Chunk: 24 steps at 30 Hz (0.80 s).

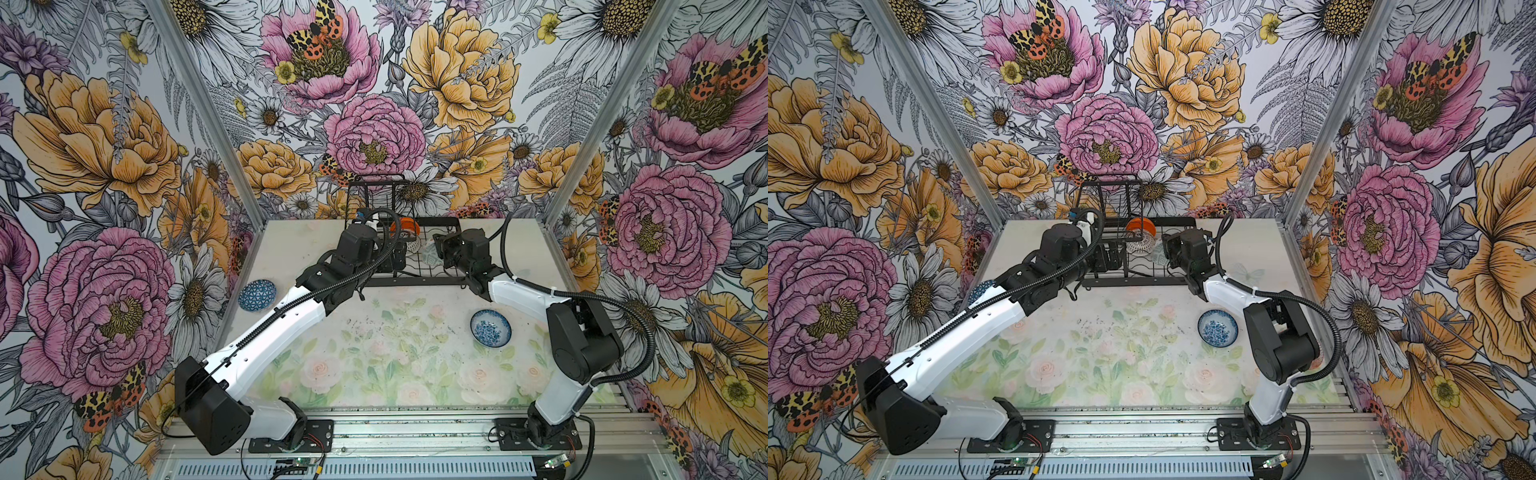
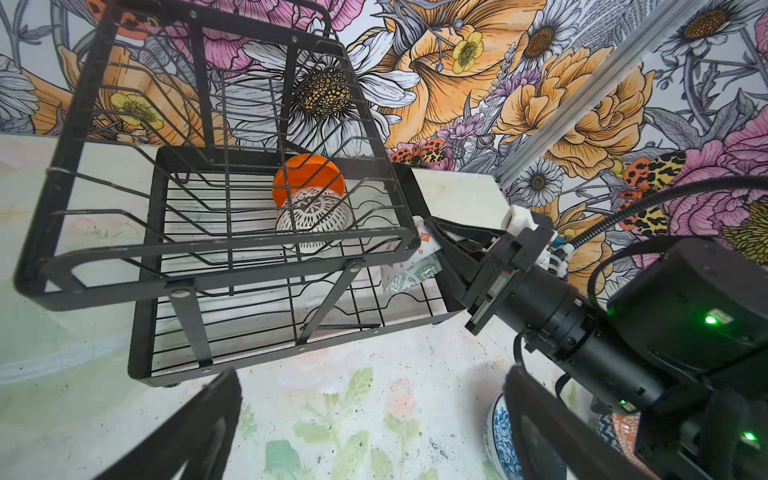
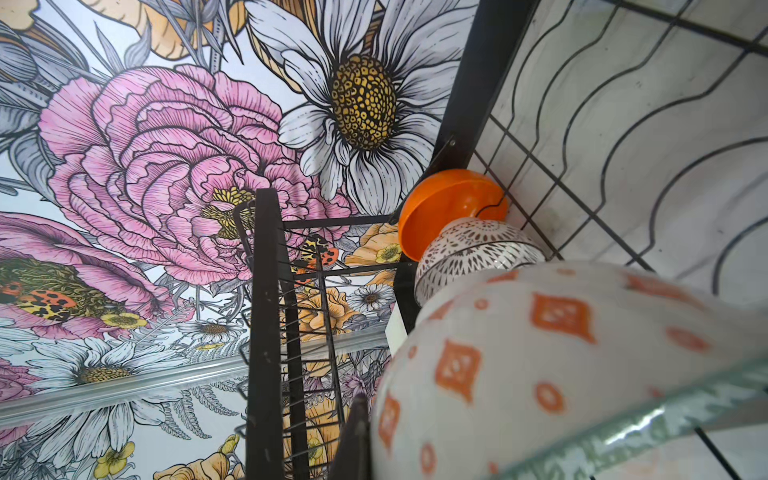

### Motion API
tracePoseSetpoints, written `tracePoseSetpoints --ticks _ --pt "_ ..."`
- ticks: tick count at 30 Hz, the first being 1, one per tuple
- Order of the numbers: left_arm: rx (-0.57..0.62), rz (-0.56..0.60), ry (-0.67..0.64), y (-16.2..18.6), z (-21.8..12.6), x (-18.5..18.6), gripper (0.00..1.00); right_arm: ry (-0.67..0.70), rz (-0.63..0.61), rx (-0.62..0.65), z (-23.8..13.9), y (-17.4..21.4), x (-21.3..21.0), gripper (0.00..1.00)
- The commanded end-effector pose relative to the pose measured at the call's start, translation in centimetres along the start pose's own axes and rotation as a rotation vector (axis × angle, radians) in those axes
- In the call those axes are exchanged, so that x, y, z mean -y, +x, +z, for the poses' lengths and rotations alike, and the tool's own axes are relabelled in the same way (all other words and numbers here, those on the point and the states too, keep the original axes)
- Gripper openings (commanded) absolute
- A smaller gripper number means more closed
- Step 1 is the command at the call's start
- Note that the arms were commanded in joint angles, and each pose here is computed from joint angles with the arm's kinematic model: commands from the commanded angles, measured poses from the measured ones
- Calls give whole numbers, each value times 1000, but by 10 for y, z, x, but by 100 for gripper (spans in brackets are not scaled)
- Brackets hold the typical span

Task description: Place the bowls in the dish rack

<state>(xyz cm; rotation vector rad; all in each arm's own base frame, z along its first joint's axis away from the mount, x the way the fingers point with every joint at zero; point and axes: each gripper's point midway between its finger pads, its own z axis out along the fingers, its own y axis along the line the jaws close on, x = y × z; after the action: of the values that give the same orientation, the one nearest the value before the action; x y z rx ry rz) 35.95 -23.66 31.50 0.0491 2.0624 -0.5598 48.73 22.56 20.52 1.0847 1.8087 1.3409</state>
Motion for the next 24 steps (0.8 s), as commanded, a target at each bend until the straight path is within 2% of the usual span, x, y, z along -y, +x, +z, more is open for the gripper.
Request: tracePoseSetpoints --ticks 1,17,24 --pt "-17 18 36 -1 -5 1 99 -111 4 24 7 3 -33 0" --pt "-38 10 36 -6 -5 -21 99 -111 32 -3 58 33 -13 0" --pt "-62 32 29 -6 -4 -27 99 -167 61 4 76 39 -9 0"
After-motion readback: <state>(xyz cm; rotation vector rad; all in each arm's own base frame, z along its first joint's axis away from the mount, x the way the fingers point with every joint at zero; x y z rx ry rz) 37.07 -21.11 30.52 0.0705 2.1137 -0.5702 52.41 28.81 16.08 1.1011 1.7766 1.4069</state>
